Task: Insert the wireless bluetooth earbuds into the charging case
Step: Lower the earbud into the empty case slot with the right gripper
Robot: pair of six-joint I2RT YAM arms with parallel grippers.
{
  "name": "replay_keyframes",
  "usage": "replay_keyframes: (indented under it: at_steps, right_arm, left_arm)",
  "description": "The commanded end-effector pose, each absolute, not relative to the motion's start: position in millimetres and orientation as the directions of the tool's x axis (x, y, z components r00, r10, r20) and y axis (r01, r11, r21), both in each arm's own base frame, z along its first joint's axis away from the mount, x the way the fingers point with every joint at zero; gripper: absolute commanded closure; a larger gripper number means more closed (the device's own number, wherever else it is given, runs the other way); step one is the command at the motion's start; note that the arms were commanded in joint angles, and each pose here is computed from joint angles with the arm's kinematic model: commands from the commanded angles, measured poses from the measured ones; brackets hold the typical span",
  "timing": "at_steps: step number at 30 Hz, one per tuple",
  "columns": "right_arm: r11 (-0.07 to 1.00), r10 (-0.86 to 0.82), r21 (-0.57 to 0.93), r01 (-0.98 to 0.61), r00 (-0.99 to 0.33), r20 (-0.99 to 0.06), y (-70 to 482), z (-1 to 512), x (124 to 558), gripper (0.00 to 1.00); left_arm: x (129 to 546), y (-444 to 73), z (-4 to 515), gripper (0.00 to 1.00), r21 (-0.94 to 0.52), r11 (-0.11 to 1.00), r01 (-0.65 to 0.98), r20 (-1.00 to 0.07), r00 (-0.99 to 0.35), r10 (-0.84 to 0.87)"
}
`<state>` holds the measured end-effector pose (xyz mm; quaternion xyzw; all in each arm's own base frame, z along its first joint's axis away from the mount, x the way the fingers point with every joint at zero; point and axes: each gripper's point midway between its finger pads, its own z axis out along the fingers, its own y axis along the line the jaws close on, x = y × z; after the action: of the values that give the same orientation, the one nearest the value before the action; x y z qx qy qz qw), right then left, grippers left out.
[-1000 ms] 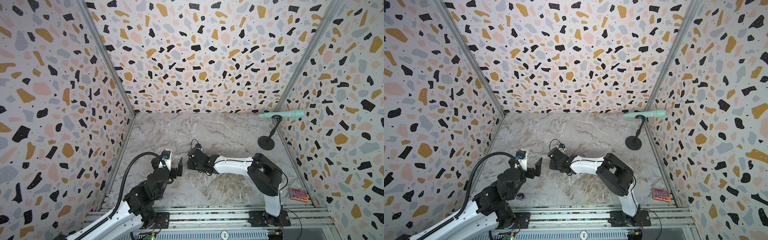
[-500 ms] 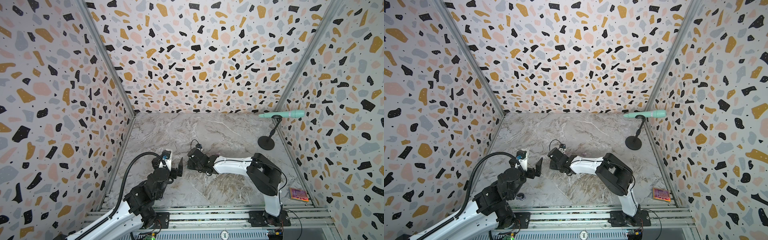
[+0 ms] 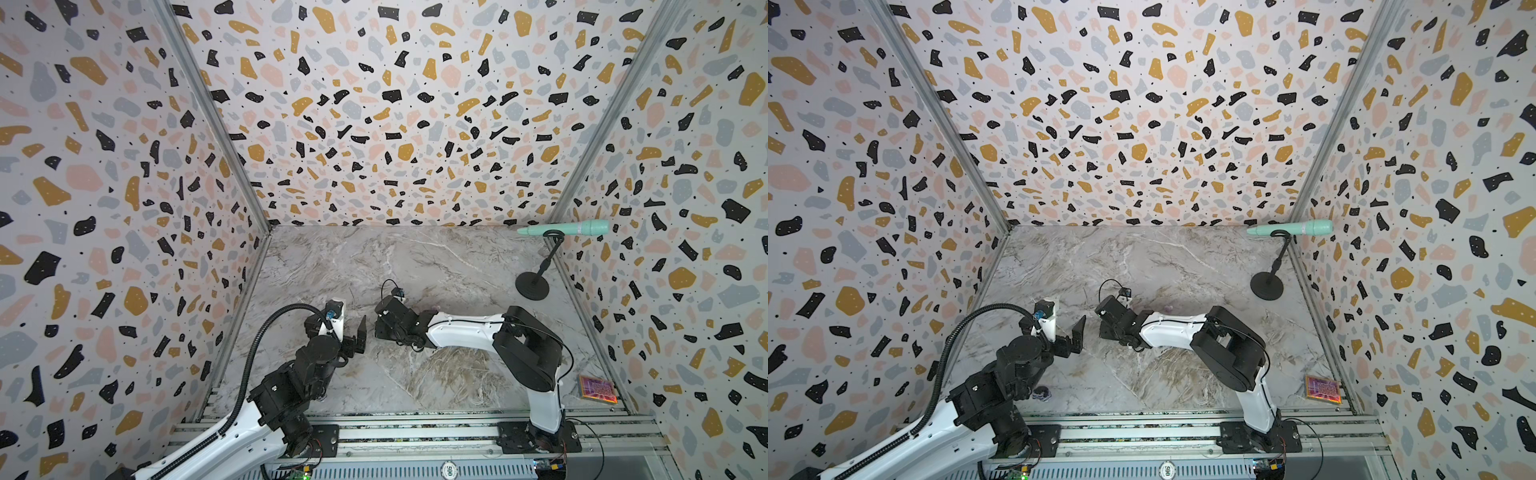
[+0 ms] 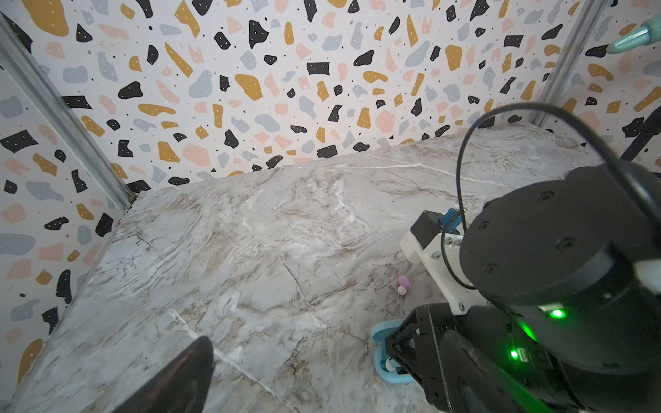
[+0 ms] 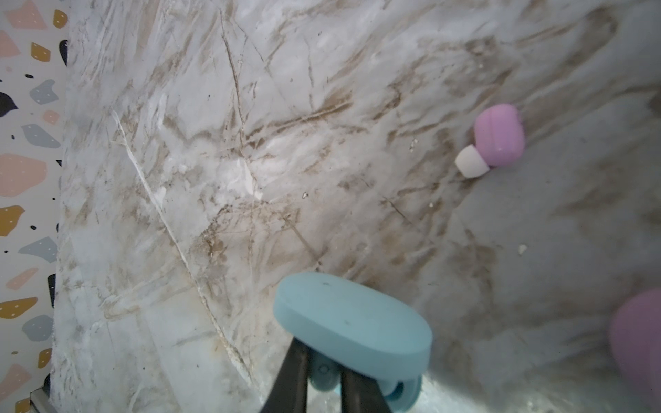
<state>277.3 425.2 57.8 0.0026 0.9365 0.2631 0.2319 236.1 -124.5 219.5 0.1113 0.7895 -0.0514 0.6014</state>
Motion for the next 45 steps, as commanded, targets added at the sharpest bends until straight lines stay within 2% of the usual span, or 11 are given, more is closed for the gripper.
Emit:
replay_keyframes:
  at_steps: [1, 35, 45]
  right_arm:
    - [0.857, 0.134, 0.502, -0.119, -0.888, -0.439, 432, 64, 279, 0.83]
    - [0.851, 0.134, 0.510, -0.123, -0.889, -0.437, 436, 67, 277, 0.75]
    - [0.841, 0.139, 0.524, -0.131, -0.885, -0.444, 438, 78, 276, 0.69]
  left_arm:
    - [238, -124, 228, 0.00, 0.040, 0.972, 0.232, -0.968, -0.231, 0.095]
    - [238, -125, 227, 0.00, 0.041, 0.971, 0.235, -0.968, -0.233, 0.097]
    - [238, -126, 227, 0.00, 0.043, 0.971, 0.237, -0.967, -0.236, 0.100]
